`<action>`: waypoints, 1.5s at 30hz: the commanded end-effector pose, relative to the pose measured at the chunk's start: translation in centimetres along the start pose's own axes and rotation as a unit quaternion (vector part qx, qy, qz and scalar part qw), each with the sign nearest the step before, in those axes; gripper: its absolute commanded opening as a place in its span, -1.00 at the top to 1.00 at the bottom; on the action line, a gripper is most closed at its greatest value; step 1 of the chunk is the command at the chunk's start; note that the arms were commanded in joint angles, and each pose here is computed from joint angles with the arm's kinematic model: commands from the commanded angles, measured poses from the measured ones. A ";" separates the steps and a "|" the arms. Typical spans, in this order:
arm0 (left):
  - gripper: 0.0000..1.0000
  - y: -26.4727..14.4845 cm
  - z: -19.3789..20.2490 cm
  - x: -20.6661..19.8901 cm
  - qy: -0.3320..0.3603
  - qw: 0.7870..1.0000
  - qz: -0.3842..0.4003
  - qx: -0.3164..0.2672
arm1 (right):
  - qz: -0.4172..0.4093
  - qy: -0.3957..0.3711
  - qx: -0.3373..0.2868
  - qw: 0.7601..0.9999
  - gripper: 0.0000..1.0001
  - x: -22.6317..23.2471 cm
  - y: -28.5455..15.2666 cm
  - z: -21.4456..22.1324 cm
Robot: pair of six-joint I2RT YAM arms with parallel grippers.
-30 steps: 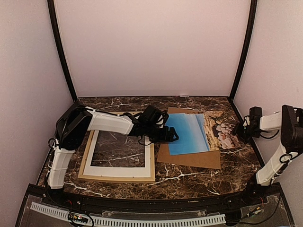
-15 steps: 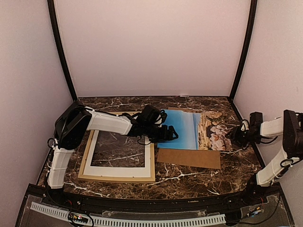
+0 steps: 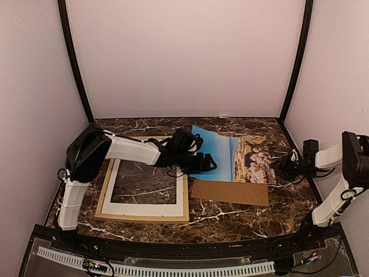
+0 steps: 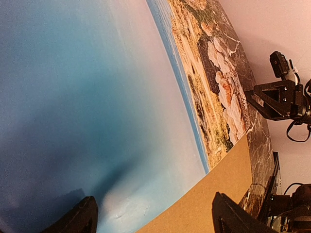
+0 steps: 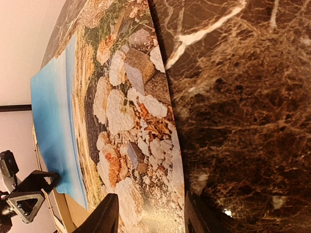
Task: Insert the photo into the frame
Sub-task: Pick up the photo from the backboard.
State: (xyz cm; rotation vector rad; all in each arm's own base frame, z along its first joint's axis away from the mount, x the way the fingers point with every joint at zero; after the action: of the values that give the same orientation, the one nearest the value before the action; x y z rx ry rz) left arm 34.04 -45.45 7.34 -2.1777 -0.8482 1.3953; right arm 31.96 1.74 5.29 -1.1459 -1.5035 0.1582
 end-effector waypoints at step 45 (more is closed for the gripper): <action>-0.66 1.0 5.4 5.9 -0.025 0.992 -0.084 0.090 | -0.132 -0.049 0.022 0.990 -0.12 6.5 0.3 0.5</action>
State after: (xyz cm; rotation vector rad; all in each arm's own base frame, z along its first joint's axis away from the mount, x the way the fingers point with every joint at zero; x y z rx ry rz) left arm 33.89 -45.43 7.24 -2.1833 -0.8321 1.3746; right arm 32.28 6.35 7.95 -0.9159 -1.6547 0.0748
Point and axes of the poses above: each gripper's point midway between its finger pads, its own y axis out along the fingers, its own x axis along the line the jaws close on, z = x × y, the point moved 3 cm from there along -y, back along the fingers, and after that the axes turned 4 degrees about -y, right-handed, at the moved point
